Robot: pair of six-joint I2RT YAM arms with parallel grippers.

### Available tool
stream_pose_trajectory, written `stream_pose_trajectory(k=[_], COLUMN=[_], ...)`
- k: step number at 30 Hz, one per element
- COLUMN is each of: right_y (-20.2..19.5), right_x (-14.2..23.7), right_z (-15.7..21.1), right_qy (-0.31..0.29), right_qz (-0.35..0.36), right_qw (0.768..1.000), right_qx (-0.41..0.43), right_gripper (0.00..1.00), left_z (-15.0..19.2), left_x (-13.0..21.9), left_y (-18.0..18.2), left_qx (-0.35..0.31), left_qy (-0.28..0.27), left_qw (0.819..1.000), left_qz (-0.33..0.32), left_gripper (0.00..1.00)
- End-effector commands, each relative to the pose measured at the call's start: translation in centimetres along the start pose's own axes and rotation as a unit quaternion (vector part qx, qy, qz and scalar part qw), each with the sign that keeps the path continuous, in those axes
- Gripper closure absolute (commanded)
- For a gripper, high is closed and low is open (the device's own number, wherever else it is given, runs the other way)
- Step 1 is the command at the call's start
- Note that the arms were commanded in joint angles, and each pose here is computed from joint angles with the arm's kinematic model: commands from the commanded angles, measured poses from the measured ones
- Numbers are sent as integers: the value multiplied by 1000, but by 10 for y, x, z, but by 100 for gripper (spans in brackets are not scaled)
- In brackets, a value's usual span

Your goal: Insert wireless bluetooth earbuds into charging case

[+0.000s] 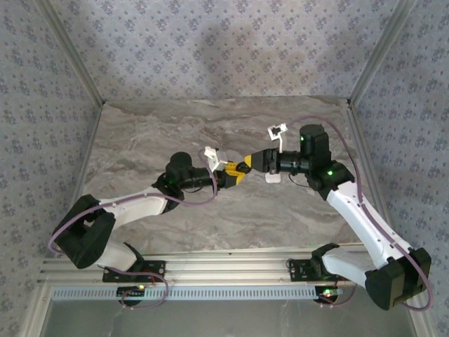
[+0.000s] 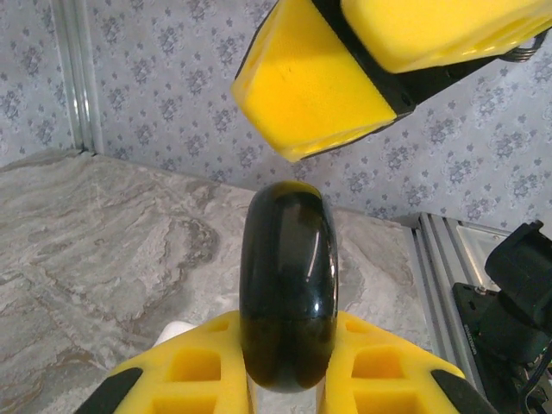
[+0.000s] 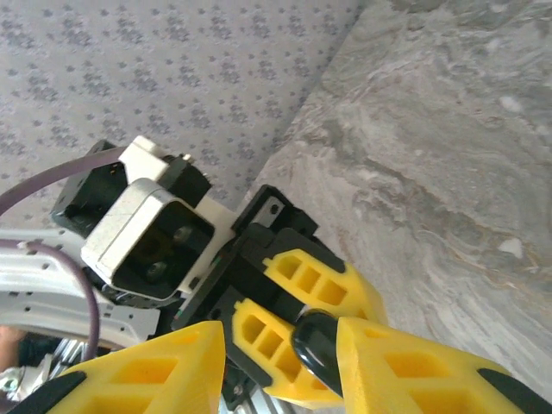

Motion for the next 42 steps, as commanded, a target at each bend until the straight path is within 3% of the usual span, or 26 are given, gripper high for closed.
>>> stream_pose_trajectory(k=[1, 7, 12, 16, 21, 27, 35, 42], right_y=[-11, -33, -55, -68, -74, -77, -77, -80], right_x=[10, 33, 53, 66, 70, 68, 69, 69], right_z=[5, 8, 21, 34, 39, 45, 48, 51], right_qy=[-20, -66, -86, -116, -128, -121, -122, -125], right_qz=[46, 103, 220, 265, 268, 267, 263, 260], right_qw=[999, 991, 967, 949, 945, 945, 945, 944], right_qx=[-20, -47, -101, -126, -136, -143, -150, -158], right_gripper=[58, 56, 57, 58, 58, 58, 59, 59], left_z=[-15, -13, 1, 28, 59, 84, 109, 118], left_x=[-5, -22, -42, -60, -81, -96, -106, -115], left_y=[4, 22, 42, 63, 80, 91, 92, 87], left_qx=[15, 121, 228, 335, 436, 499, 550, 564], left_qy=[-5, 71, 112, 143, 176, 196, 215, 234], left_qw=[1000, 988, 962, 919, 865, 825, 788, 775], left_qz=[-21, -67, -104, -149, -172, -177, -176, -162], left_gripper=[86, 86, 86, 86, 87, 88, 87, 85])
Point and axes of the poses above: each hand's point on the last joint's axis, 136 mm out from that joint toward the fingers, its own x axis back along the fingers, its own y axis along the line the jaws close on, z = x × y, the point moved 10 cm from there along x, back along the fingers, and after that the axes turned 2 degrees about -x, right-handed, at the moved point
